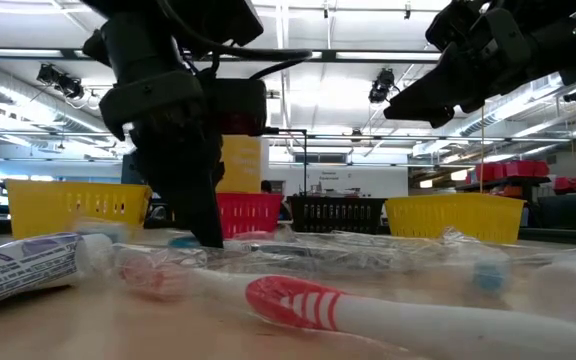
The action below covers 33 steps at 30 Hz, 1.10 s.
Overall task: Pick & Place Travel size toiletries
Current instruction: Put the blue toothbrush into the red bin
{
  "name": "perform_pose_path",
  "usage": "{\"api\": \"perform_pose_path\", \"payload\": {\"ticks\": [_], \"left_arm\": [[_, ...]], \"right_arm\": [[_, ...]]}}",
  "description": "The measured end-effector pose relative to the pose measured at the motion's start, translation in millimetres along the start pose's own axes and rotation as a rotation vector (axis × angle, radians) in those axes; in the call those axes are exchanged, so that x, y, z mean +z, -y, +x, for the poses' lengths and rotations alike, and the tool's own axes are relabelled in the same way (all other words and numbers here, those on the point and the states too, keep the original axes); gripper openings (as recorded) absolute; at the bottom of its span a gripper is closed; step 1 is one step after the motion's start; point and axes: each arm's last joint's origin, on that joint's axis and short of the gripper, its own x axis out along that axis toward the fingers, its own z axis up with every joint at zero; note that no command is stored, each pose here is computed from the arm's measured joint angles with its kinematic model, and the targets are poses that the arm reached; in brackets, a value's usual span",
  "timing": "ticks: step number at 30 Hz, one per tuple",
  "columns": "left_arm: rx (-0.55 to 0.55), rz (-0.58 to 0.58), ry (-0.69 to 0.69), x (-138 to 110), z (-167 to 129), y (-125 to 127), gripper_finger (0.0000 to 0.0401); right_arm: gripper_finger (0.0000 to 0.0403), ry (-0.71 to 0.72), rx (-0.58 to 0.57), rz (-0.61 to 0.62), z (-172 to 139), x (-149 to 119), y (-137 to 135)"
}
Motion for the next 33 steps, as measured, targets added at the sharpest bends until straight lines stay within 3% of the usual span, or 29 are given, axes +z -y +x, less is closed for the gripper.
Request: {"api": "perform_pose_path", "payload": {"ticks": [5, 9, 12, 17, 22, 24, 29, 33], "left_arm": [[0.032, 0.084, -0.049, 16.4, -13.7, 6.8, 0.0027], [0.134, 0.223, -0.128, 31.9, -34.7, 10.8, 0.0024], [0.229, 0.360, -0.195, 44.9, -55.5, 10.7, 0.0020], [0.351, 0.686, -0.278, 67.0, -83.5, 1.0, 0.0022], [0.273, 1.061, -0.325, 83.7, -89.2, -19.3, 0.0021], [0.236, 1.148, -0.317, 88.6, -86.9, -30.4, 0.0021], [0.126, 1.264, -0.323, 92.2, -81.9, -61.9, 0.0021], [0.077, 1.229, -0.278, 98.2, -82.6, -81.9, 0.0021]], "right_arm": [[0.0146, 0.001, 0.000, 0.000, 0.0, 0.1, 0.0], [0.0146, -0.001, 0.000, 0.000, 0.0, -0.1, 0.0], [0.0145, -0.001, -0.001, 0.000, 0.0, -0.1, 0.0], [0.0146, -0.001, -0.001, 0.000, 0.0, -0.1, 0.0], [0.0145, 0.000, -0.001, 0.000, 0.0, 0.0, 0.0], [0.0146, 0.001, -0.001, 0.000, 0.0, 0.1, 0.0], [0.0145, 0.002, -0.001, 0.000, 0.0, 0.1, 0.0], [0.0146, 0.001, -0.001, 0.000, 0.0, 0.1, 0.0]]}}
